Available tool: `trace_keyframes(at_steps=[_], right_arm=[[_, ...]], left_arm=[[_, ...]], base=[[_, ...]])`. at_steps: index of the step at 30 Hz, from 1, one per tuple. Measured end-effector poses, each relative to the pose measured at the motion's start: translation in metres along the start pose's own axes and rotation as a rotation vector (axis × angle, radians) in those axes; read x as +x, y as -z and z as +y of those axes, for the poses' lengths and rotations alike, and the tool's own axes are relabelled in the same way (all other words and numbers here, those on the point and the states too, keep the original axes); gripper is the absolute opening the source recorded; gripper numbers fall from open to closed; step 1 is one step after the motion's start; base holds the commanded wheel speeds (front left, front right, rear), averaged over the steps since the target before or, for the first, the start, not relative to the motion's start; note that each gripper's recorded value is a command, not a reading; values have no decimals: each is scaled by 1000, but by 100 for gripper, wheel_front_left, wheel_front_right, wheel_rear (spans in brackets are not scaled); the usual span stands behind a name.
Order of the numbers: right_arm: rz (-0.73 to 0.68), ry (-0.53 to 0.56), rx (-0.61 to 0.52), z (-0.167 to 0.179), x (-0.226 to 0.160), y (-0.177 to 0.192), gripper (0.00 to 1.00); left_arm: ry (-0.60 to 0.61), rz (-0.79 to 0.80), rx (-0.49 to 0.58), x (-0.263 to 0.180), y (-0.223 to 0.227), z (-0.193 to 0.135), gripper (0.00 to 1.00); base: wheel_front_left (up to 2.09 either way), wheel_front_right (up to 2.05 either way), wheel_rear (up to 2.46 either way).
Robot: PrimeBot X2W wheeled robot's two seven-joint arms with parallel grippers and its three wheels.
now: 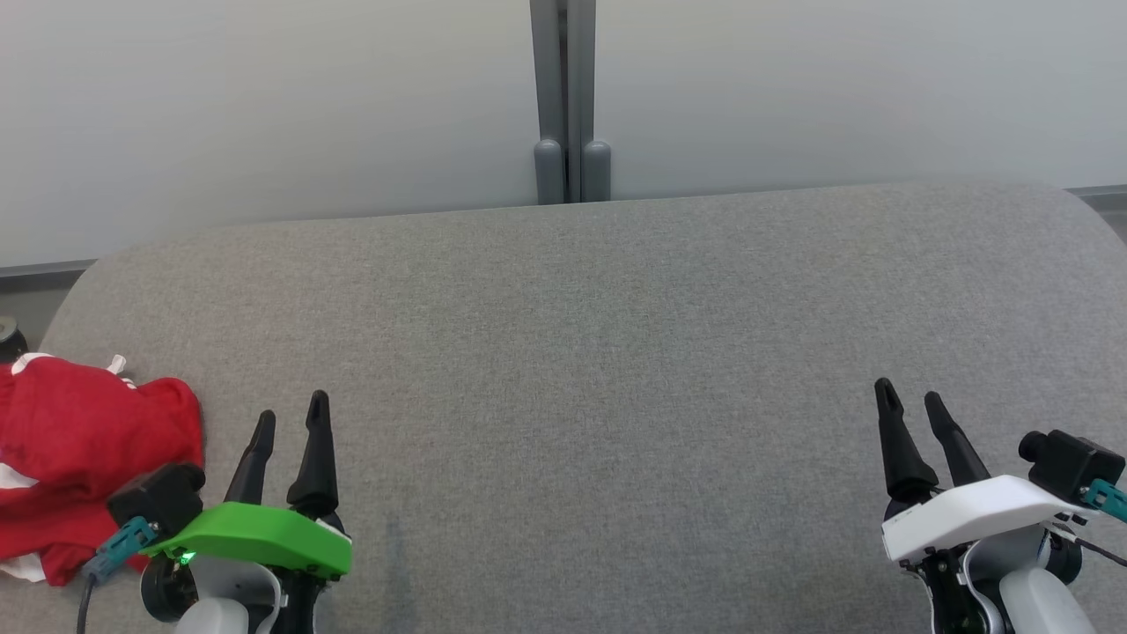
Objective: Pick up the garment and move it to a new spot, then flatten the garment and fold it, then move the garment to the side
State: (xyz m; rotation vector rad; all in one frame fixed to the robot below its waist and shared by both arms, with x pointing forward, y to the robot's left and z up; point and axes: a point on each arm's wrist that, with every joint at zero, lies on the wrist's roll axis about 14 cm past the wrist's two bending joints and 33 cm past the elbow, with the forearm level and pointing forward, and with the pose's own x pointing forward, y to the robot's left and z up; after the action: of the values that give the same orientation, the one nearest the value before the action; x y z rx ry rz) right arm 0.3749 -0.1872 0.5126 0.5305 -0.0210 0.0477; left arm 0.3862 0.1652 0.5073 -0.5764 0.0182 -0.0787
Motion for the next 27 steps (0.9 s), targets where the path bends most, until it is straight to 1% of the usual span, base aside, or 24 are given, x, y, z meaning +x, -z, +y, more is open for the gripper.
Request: trace_keyframes(at_steps=[9,19,27], right_arm=[[3,-7,-88,0,0,3,100],[0,-17,-169,1,1,5,100],[-5,-45,-235,8,3,6,100]], left_arm=[[-3,20,115,1,7,2,100],[3,26,220,2,10,4,100],[-3,19,310,3,9,6,100]], base=[[0,0,0],[0,0,0],[0,0,0]])
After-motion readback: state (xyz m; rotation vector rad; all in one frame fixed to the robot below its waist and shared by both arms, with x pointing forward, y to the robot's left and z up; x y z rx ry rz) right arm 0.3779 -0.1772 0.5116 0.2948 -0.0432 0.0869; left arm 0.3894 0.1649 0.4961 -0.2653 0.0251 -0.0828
